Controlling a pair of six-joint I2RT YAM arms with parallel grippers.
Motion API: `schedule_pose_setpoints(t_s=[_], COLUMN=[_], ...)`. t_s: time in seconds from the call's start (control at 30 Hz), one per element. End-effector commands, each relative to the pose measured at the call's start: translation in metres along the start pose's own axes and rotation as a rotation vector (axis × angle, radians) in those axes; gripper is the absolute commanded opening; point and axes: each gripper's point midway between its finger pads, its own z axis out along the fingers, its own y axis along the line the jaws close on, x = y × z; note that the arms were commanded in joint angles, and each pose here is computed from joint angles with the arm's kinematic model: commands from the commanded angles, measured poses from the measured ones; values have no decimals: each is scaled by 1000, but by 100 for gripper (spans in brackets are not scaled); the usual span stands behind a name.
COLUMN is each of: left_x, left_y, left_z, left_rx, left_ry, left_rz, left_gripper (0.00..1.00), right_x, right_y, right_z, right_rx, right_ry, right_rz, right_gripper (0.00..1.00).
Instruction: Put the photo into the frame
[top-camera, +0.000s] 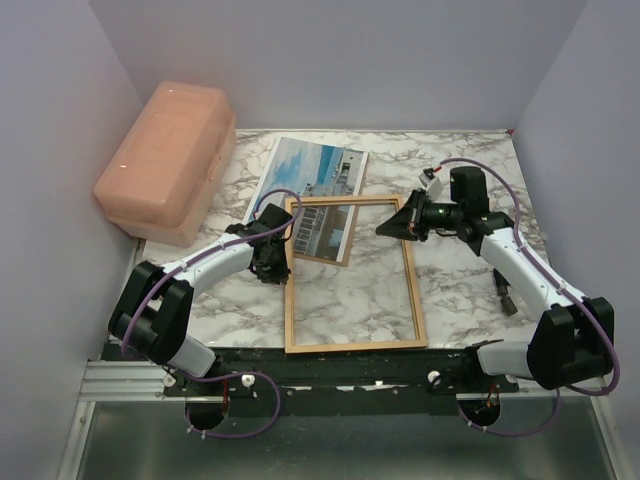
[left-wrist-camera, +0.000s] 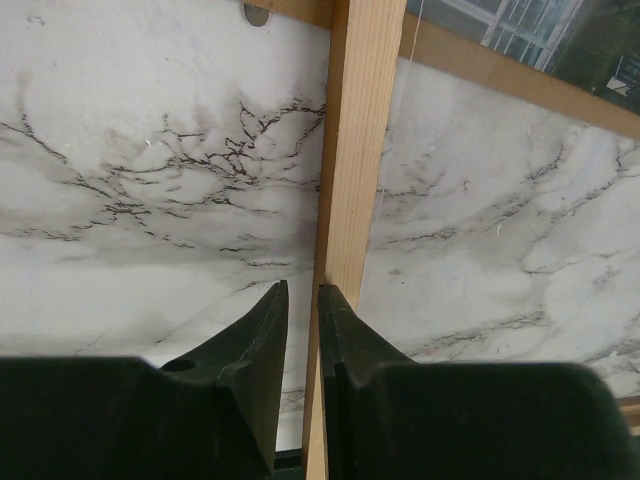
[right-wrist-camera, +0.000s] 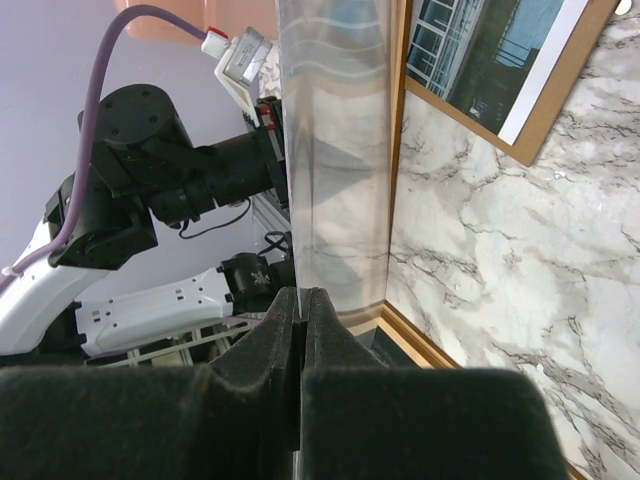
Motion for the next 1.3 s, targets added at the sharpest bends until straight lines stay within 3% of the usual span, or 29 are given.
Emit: schedule_pose_setpoints(t_s=[0.0, 0.7, 1.27], left_x=[4, 4, 4], left_y=[9, 9, 9], left_z=[10, 10, 10], left_rx=[-51, -51, -51], left_ry=[3, 4, 6], left_rz=[19, 23, 28], left_gripper=[20, 20, 20], right_x=[6, 1, 9], right_y=[11, 28, -3], right_z=[-5, -7, 1], right_rx=[-60, -131, -57], right_ry=[12, -3, -15], right_rz=[-13, -3, 20], right_gripper=[0, 1, 0])
